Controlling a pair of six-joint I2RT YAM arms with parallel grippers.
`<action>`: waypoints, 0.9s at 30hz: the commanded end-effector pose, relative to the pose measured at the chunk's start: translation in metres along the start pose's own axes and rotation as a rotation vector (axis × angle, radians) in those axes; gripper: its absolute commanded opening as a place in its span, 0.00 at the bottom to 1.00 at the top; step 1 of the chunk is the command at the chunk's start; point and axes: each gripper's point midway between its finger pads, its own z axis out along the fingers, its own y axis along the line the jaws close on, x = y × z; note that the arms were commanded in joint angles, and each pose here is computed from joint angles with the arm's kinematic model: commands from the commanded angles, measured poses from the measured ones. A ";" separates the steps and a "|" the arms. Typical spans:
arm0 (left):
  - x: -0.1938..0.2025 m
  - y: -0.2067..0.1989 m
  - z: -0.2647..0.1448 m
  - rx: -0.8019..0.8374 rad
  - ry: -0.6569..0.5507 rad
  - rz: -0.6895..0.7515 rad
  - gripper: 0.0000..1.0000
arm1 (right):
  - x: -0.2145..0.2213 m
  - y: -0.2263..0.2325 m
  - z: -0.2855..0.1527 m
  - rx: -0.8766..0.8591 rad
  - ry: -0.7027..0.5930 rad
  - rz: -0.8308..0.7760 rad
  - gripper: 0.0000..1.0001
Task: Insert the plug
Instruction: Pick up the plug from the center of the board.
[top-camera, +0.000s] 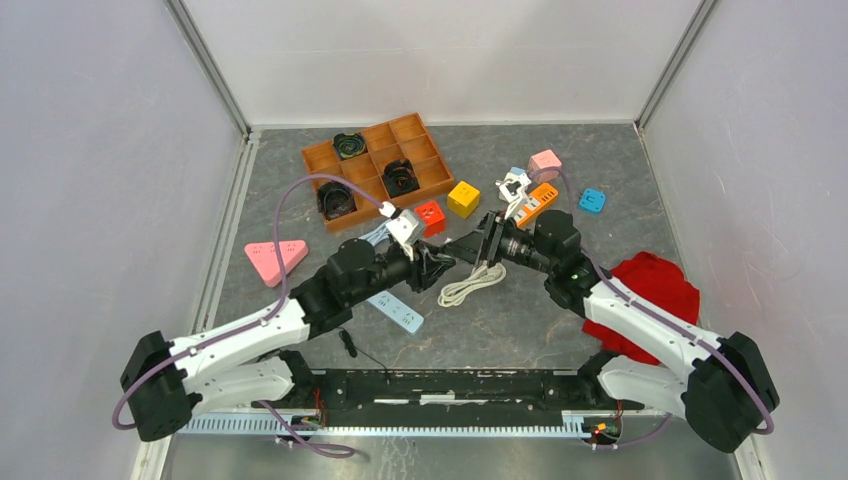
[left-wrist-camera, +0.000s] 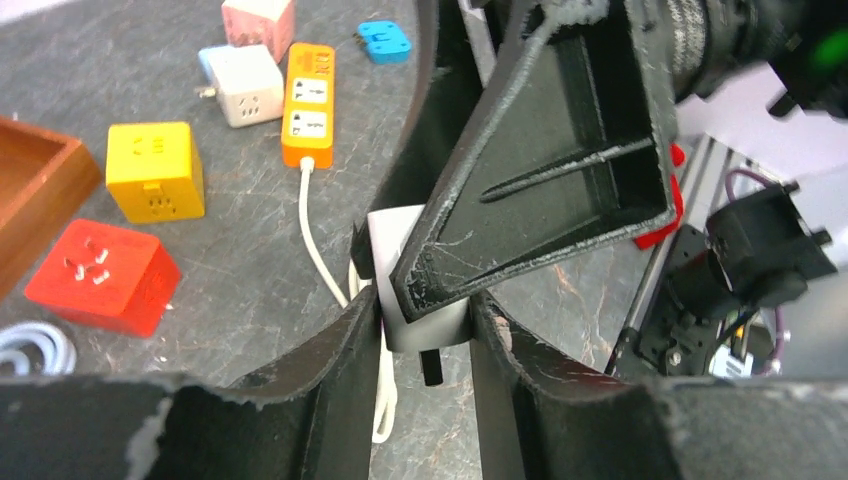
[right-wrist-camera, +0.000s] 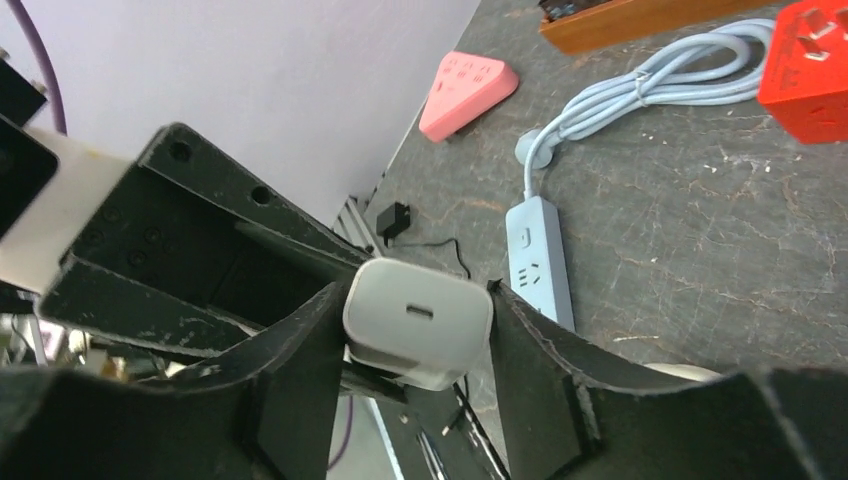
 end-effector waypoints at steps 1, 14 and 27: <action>-0.032 -0.028 -0.017 0.161 -0.093 0.172 0.12 | 0.005 0.020 -0.011 -0.068 0.094 -0.143 0.60; -0.023 -0.023 -0.020 0.167 0.003 0.319 0.03 | 0.018 0.012 -0.018 0.006 0.184 -0.009 0.72; -0.018 -0.011 -0.022 0.116 -0.020 0.360 0.02 | 0.022 0.018 -0.022 -0.050 0.128 0.110 0.50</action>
